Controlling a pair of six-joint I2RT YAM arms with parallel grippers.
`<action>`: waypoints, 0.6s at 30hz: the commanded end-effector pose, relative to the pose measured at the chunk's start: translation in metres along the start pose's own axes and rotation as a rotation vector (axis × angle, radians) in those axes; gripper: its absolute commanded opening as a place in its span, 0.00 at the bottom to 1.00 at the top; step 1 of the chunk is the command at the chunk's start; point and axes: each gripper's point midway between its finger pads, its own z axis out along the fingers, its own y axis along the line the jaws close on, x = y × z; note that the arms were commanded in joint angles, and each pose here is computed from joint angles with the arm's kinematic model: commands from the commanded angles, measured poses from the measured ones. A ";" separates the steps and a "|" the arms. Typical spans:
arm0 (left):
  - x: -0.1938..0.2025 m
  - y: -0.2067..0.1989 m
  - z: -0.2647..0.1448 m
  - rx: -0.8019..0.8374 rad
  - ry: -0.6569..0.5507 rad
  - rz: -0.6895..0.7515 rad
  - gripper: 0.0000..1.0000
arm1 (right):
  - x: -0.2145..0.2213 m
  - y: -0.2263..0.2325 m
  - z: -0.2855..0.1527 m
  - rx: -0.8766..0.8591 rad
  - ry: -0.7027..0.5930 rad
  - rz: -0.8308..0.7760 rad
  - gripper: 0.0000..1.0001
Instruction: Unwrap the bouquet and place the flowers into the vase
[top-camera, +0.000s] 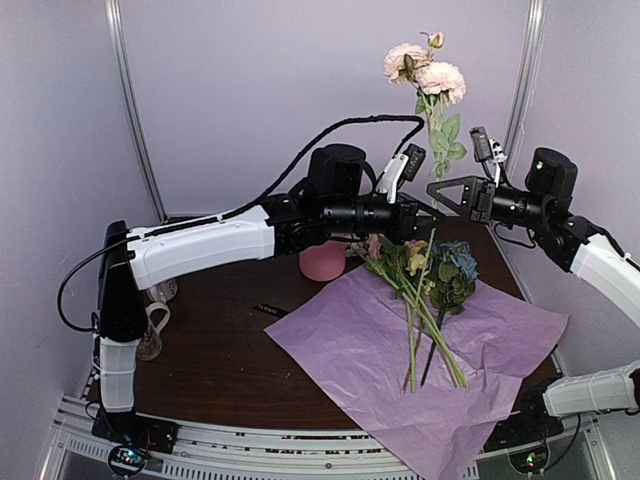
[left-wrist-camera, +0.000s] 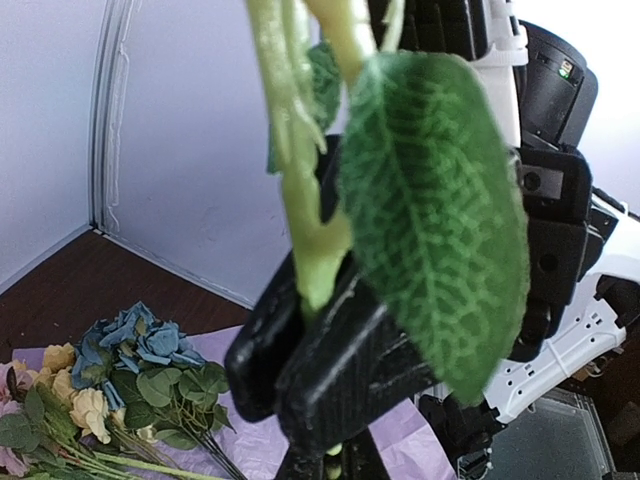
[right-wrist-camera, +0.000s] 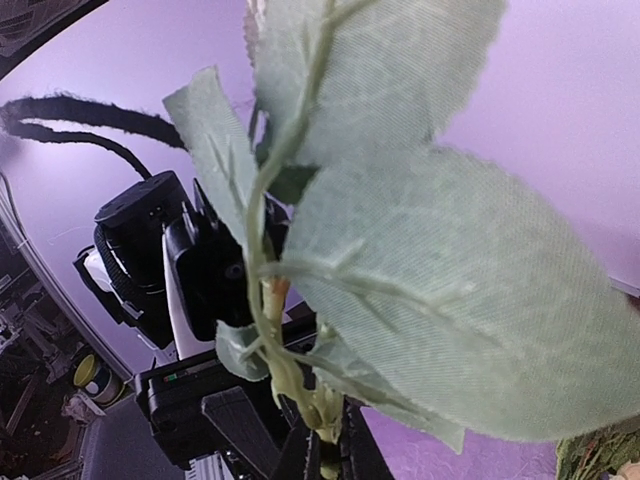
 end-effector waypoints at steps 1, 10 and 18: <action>-0.016 0.011 0.000 -0.021 -0.052 0.016 0.00 | 0.005 0.014 -0.003 -0.046 0.023 -0.026 0.19; -0.044 0.044 -0.039 -0.120 -0.035 0.126 0.00 | 0.012 0.011 -0.055 0.135 0.163 -0.275 0.58; -0.125 0.063 -0.100 -0.206 -0.125 0.229 0.00 | 0.087 -0.032 -0.086 0.283 0.253 -0.267 0.64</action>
